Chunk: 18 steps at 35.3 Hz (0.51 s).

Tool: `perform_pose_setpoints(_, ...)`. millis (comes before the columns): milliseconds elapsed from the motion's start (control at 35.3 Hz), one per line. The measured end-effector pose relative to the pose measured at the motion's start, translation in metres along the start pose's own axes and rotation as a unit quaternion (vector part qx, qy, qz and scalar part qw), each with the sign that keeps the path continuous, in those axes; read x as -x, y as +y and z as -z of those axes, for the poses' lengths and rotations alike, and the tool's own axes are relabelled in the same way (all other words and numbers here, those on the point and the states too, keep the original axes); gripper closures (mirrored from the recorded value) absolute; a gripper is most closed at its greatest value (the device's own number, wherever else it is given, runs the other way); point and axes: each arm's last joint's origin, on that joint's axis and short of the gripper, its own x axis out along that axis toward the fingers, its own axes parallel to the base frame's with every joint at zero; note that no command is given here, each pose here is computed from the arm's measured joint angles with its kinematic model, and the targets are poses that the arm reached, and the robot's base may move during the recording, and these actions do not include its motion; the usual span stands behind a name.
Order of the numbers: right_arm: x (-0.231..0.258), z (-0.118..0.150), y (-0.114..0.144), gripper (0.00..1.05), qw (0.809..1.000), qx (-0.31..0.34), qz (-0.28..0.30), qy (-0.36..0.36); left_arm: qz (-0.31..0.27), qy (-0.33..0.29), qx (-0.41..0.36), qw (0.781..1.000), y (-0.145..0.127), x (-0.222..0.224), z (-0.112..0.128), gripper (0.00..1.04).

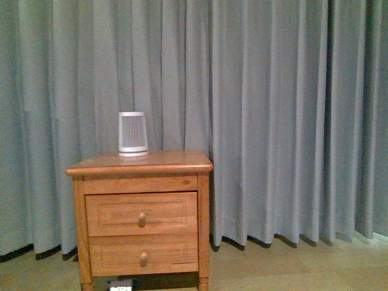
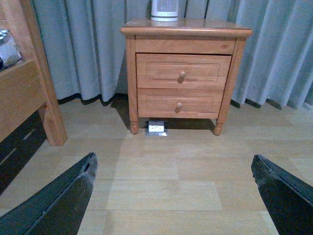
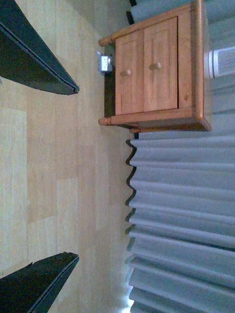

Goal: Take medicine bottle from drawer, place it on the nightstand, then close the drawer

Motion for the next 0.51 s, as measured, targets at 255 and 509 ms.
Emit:
perform_pose_setpoints(255, 0.0, 0.0, 0.0, 0.07, 1.0, 0.0, 0.0, 0.0, 0.0, 0.0, 0.0, 1.0, 0.0, 0.0, 0.0, 0.07)
perform_pose_setpoints(509, 0.0, 0.0, 0.0, 0.07, 1.0, 0.0, 0.0, 0.0, 0.0, 0.0, 0.0, 1.0, 0.0, 0.0, 0.0, 0.07)
